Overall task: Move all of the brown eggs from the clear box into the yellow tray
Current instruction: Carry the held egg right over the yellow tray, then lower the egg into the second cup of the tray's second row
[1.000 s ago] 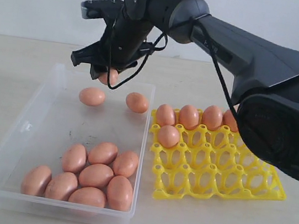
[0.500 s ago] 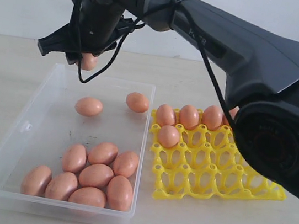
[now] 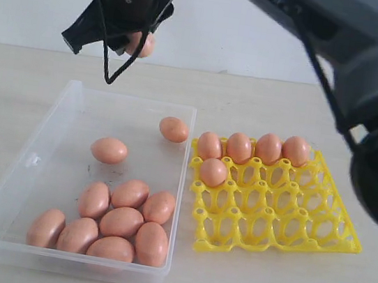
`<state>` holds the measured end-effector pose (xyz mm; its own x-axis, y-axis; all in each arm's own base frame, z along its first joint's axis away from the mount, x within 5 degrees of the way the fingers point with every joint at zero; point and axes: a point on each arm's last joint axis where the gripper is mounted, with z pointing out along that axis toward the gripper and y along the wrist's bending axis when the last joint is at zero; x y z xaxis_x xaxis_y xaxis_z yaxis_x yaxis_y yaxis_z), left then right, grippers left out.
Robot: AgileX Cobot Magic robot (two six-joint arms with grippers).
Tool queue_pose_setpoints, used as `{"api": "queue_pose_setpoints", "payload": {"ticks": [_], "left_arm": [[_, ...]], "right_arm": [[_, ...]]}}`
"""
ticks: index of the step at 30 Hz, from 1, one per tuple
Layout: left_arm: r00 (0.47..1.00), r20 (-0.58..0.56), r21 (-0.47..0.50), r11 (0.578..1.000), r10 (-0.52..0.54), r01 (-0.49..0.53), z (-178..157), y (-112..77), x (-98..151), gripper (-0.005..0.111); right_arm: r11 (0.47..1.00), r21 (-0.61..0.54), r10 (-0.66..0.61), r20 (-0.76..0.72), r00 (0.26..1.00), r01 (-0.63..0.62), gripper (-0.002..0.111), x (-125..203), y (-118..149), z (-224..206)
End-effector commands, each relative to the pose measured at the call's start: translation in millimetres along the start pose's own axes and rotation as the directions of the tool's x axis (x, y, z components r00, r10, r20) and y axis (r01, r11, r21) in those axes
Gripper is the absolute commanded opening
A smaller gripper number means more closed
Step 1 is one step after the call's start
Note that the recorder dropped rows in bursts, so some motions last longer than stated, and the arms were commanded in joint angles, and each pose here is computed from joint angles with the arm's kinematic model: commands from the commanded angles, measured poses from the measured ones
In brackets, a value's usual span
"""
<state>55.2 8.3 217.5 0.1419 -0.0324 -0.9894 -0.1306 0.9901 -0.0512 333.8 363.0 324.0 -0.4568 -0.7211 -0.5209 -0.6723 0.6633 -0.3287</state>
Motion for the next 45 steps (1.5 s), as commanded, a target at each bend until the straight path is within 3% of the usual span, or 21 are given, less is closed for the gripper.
{"api": "queue_pose_setpoints", "payload": {"ticks": [1,3,5,7,11,18,26,30,33,37,41,43,45], "left_arm": [[1.000,0.000,0.003,1.000,0.009,-0.009,0,-0.2,0,0.004],[1.000,0.000,0.003,1.000,0.009,-0.009,0,-0.2,0,0.004],[1.000,0.000,0.003,1.000,0.009,-0.009,0,-0.2,0,0.004],[1.000,0.000,0.003,1.000,0.009,-0.009,0,-0.2,0,0.004],[1.000,0.000,0.003,1.000,0.009,-0.009,0,-0.2,0,0.004],[1.000,0.000,0.003,1.000,0.009,-0.009,0,-0.2,0,0.004],[1.000,0.000,0.003,1.000,0.009,-0.009,0,-0.2,0,0.004],[1.000,0.000,0.003,1.000,0.009,-0.009,0,-0.2,0,0.004],[1.000,0.000,0.003,1.000,0.009,-0.009,0,-0.2,0,0.004],[1.000,0.000,0.003,1.000,0.009,-0.009,0,-0.2,0,0.004],[1.000,0.000,0.003,1.000,0.009,-0.009,0,-0.2,0,0.004],[1.000,0.000,0.003,1.000,0.009,-0.009,0,-0.2,0,0.004],[1.000,0.000,0.003,1.000,0.009,-0.009,0,-0.2,0,0.004]], "right_arm": [[0.990,-0.139,-0.019,-0.010,1.000,0.017,0.000,12,6,-33],[0.975,-0.221,-0.011,0.005,1.000,0.012,0.000,22,17,-48],[0.942,-0.335,0.030,0.195,0.980,0.038,0.000,24,43,-62],[0.920,-0.388,0.115,0.390,0.913,0.050,0.000,22,64,-78],[0.920,-0.387,0.193,0.575,0.795,0.056,0.000,46,74,-86],[0.936,-0.347,0.277,0.607,0.745,-0.065,0.000,116,39,-65],[0.942,-0.209,0.336,0.651,0.681,-0.264,0.000,224,-17,-49],[0.913,-0.111,0.372,0.622,0.690,-0.392,0.000,264,-48,-33],[0.910,-0.047,0.356,0.597,0.719,-0.411,0.000,280,-65,-16],[0.935,-0.089,0.316,0.649,0.692,-0.344,0.000,285,-73,6],[0.912,-0.215,0.386,0.737,0.555,-0.348,0.000,290,-77,28],[0.905,-0.270,0.412,0.744,0.526,-0.328,0.000,298,-75,41],[0.896,-0.307,0.442,0.698,0.564,-0.322,0.000,312,-73,58]]}}
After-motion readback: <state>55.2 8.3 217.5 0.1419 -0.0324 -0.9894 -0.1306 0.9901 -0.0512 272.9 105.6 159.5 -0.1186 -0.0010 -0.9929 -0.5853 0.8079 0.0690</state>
